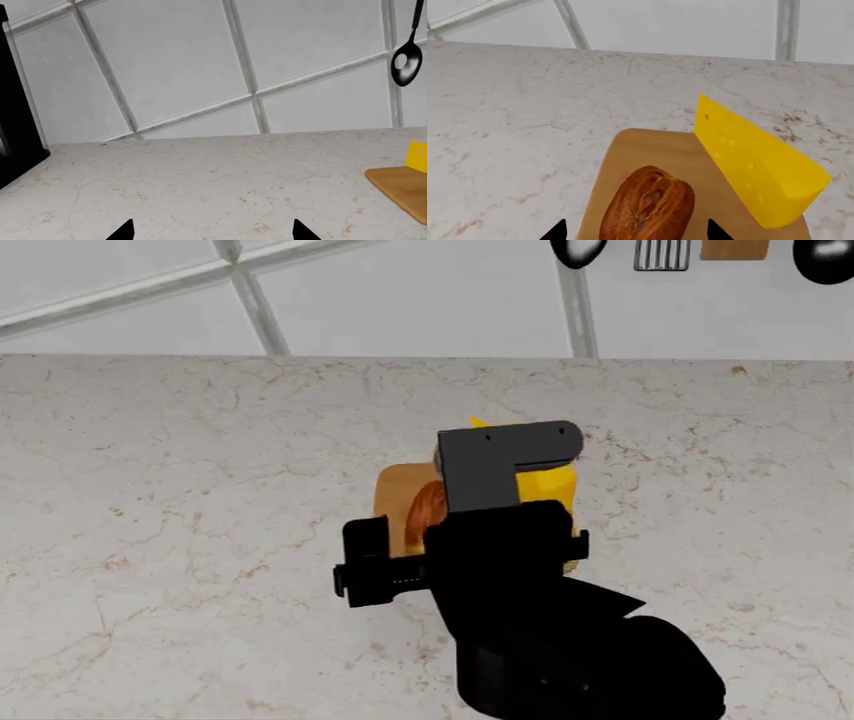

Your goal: Place the bread and cheese on the cutting board.

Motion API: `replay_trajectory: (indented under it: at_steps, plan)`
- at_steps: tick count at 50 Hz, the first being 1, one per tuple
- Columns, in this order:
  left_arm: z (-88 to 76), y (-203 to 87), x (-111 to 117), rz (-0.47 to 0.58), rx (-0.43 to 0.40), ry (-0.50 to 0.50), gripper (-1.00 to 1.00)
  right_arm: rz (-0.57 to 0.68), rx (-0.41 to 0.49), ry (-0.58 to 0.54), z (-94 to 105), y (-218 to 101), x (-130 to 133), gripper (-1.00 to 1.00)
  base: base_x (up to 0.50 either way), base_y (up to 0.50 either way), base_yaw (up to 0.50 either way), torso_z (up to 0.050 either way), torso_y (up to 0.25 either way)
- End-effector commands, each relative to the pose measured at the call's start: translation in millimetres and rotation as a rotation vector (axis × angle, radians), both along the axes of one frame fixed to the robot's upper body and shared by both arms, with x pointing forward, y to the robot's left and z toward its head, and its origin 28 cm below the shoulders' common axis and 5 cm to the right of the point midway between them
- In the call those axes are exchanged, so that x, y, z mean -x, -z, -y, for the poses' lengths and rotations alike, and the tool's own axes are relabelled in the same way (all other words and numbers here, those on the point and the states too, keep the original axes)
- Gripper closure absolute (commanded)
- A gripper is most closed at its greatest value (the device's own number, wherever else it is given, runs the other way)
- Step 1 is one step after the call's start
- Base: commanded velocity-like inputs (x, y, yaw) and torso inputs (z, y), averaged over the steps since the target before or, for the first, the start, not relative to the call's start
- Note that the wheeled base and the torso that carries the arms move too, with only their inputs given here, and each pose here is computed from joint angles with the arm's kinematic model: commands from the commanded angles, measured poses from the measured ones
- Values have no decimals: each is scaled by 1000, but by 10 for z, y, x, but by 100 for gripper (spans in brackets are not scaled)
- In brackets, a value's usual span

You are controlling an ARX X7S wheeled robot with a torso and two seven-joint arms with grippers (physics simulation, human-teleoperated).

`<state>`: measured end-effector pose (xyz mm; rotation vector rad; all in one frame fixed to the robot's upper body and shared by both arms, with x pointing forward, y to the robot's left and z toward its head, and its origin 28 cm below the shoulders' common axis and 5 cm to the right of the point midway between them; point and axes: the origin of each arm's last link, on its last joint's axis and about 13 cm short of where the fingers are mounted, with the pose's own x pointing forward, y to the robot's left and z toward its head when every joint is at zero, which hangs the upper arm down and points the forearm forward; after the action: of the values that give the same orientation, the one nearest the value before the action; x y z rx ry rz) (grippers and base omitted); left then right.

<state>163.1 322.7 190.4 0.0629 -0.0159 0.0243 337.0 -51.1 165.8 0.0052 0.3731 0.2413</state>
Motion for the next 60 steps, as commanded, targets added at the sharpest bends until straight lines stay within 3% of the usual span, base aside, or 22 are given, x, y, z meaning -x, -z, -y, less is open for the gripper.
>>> replay_trajectory:
  at_steps: [1, 11, 25, 45, 48, 60]
  plan:
    - [4, -3, -3, 0, 1, 1, -100, 76, 7, -17, -6, -225, 127, -100, 0, 0, 0, 0, 0]
    - [2, -2, 2, 1, -1, 1, -100, 184, -9, -44, -19, -531, 319, -100, 0, 0, 0, 0, 0]
    - [17, -11, 0, 2, -5, 2, -100, 280, -87, 28, 282, -904, 529, -100, 0, 0, 0, 0, 0]
    - [73, -8, -25, 0, -15, 21, -100, 374, -103, 187, 932, -1279, 760, -100, 0, 0, 0, 0, 0]
    - [62, -1, -25, 0, -12, 16, -100, 377, -132, 212, 1036, -1276, 845, -100, 0, 0, 0, 0, 0]
    - [89, -35, -8, 6, -13, 24, -100, 384, -85, 322, 1398, -1242, 1022, -100, 0, 0, 0, 0, 0]
